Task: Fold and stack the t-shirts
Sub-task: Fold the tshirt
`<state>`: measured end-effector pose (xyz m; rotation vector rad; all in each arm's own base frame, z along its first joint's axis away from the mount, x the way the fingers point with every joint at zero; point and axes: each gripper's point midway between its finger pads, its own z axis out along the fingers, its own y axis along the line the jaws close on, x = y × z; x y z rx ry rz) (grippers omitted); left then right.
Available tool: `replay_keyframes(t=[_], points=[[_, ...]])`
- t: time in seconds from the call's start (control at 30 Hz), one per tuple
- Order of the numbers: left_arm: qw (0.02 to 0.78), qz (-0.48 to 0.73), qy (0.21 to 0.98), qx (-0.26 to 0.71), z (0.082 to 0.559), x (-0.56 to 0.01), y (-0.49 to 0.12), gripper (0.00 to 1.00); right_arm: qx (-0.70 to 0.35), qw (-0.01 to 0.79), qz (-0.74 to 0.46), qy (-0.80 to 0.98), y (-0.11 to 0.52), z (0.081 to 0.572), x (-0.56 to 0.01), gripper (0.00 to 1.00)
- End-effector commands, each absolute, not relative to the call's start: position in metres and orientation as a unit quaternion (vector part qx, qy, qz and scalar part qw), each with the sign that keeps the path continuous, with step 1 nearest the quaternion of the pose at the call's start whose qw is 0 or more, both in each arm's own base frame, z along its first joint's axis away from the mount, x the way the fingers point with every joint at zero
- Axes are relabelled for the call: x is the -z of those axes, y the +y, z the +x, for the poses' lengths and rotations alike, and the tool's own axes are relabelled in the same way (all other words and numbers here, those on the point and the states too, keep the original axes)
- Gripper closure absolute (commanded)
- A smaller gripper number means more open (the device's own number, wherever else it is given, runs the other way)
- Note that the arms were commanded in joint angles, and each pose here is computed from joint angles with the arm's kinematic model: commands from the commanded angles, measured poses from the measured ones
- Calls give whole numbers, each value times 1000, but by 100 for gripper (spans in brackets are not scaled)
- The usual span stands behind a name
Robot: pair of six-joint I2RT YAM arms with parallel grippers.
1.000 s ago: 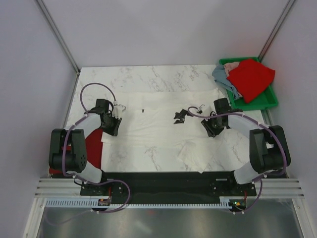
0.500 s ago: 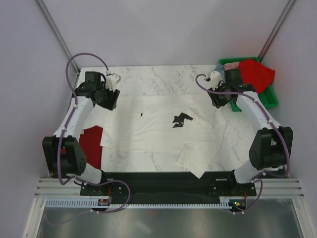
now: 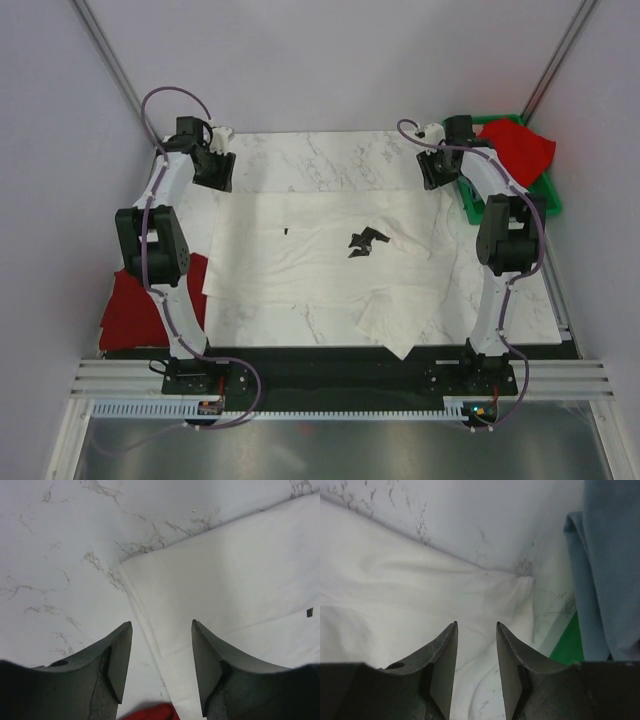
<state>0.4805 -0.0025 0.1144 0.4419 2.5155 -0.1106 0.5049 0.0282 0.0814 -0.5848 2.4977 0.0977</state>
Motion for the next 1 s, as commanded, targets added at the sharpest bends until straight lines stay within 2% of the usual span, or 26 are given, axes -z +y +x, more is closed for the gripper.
replay_keyframes(t=[0.0, 0.23, 0.57, 0.97], points=[[311, 141, 939, 46, 503, -128, 1, 42, -24, 319, -199, 926, 23, 536, -100, 55], [302, 139, 942, 43, 521, -108, 9, 41, -8, 313, -195, 929, 15, 555, -81, 55], [285, 144, 946, 51, 532, -81, 8, 37, 1, 290, -172, 941, -14, 556, -53, 55], [258, 151, 954, 36, 531, -54, 15, 39, -22, 282, -164, 945, -14, 563, -32, 54]])
